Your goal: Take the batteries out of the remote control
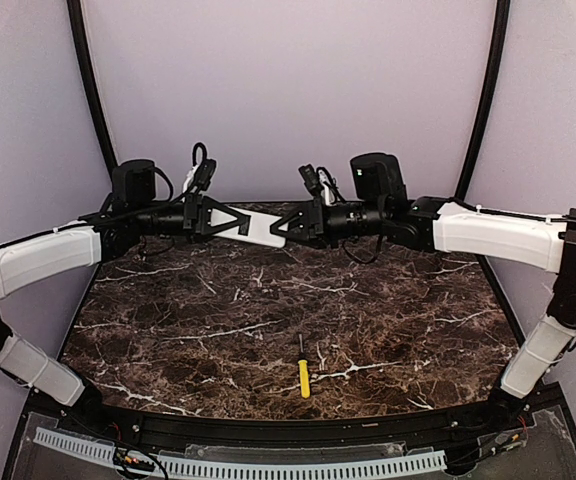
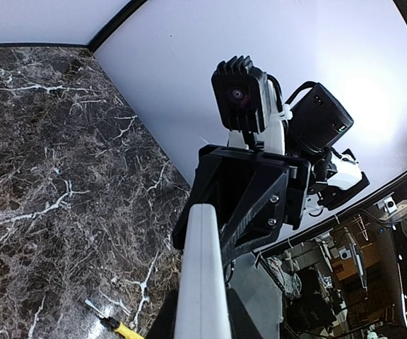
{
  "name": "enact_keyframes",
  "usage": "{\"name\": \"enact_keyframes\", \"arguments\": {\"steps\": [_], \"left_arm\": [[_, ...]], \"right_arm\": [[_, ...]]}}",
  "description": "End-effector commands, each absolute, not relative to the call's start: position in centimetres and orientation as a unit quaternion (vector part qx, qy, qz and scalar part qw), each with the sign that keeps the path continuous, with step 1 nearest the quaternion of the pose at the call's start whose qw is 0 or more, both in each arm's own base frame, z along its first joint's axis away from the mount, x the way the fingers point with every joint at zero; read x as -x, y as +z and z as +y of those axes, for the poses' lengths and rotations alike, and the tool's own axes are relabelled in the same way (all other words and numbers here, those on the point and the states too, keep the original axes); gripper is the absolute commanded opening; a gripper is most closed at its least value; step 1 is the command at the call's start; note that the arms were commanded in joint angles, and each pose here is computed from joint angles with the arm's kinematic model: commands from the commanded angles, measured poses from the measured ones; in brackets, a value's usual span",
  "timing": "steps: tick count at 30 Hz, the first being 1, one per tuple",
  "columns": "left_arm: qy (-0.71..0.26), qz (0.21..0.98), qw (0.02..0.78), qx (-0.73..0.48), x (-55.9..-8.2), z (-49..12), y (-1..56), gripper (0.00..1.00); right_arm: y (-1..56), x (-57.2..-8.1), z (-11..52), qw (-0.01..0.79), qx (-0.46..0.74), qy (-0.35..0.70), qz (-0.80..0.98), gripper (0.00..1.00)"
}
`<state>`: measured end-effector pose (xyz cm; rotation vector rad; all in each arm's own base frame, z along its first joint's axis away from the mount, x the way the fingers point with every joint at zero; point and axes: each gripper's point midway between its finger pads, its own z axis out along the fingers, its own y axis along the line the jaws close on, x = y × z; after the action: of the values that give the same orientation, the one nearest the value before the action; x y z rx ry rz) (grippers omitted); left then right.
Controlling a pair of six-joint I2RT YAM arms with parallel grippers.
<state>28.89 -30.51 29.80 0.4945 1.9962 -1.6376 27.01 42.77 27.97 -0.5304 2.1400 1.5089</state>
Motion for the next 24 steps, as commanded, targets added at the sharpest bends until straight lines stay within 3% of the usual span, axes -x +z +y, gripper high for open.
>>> {"name": "enact_keyframes", "arguments": {"steps": [1, 4, 6, 12, 14, 19, 24], "left_arm": [[-0.609, 0.725, 0.263, -0.186, -28.2, -30.6, 31.0, 0.0], [-0.617, 0.717, 0.263, -0.19, -28.0, -30.6, 31.4, 0.0], [-0.628, 0.708, 0.26, -0.191, -27.8, -30.7, 31.7, 0.0], [-0.659, 0.688, 0.242, -0.184, -27.6, -31.1, 32.4, 0.0], [-0.661, 0.686, 0.241, -0.184, -27.5, -31.1, 32.5, 0.0], [-0.671, 0.679, 0.238, -0.183, -27.6, -31.2, 32.6, 0.0], [-0.676, 0.679, 0.227, -0.175, -27.7, -31.5, 32.0, 0.0]], "right_arm": [[28.2, -25.6, 43.4, 0.239, 0.228, 0.554, 0.764, 0.08], [28.3, -24.6, 43.2, 0.235, 0.251, 0.566, 0.749, 0.05], [29.1, -23.8, 43.1, 0.235, 0.269, 0.594, 0.72, 0.09], [29.7, -22.7, 42.9, 0.215, 0.291, 0.654, 0.665, 0.57], [29.9, -22.8, 43.0, 0.216, 0.293, 0.662, 0.655, 0.65], [30.7, -23.3, 43.8, 0.213, 0.292, 0.687, 0.63, 0.69], [31.7, -24.0, 44.6, 0.219, 0.293, 0.704, 0.609, 0.64]]}}
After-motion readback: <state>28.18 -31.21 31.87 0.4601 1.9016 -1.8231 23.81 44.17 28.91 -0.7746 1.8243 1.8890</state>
